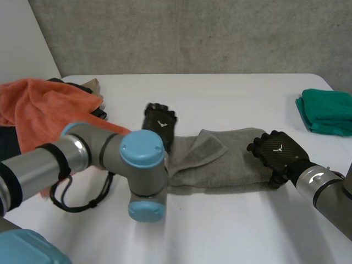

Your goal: Fold the laundry.

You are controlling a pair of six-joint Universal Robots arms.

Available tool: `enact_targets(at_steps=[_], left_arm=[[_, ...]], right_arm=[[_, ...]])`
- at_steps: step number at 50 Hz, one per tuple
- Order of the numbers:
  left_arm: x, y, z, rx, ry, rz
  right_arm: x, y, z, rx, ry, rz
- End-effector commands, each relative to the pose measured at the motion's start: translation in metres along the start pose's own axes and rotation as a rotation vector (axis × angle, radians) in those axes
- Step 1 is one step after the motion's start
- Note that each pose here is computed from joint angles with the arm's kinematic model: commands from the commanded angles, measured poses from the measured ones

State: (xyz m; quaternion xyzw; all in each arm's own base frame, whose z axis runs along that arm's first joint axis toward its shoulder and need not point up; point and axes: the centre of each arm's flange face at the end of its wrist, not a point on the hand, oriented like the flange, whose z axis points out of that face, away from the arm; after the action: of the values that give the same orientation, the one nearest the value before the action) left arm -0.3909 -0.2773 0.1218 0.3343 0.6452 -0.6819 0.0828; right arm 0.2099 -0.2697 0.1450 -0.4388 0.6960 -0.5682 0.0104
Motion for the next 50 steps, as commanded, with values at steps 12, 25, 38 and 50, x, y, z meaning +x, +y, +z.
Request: enact_targets(at_steps=[12,25,38,50], left_arm=[[0.003,-0.071,-0.058,0.187,0.220,-0.234],[0.047,-0.031,-0.047,0.134,0.345,-0.180],[-0.015,-0.009,-0.005,-0.025,-0.044,-0.187],[-0.022,-0.040,-0.069,-0.009,0.097,-0.184]], right_arm=[[0.000,0.001,0.000,-0.006,0.002,0.000],[0.000,0.003,0.000,-0.013,0.001,-0.004],[0.007,0.013,0.006,-0.048,0.063,-0.012],[0.017,0.018,0.012,-0.110,0.130,-0.169]])
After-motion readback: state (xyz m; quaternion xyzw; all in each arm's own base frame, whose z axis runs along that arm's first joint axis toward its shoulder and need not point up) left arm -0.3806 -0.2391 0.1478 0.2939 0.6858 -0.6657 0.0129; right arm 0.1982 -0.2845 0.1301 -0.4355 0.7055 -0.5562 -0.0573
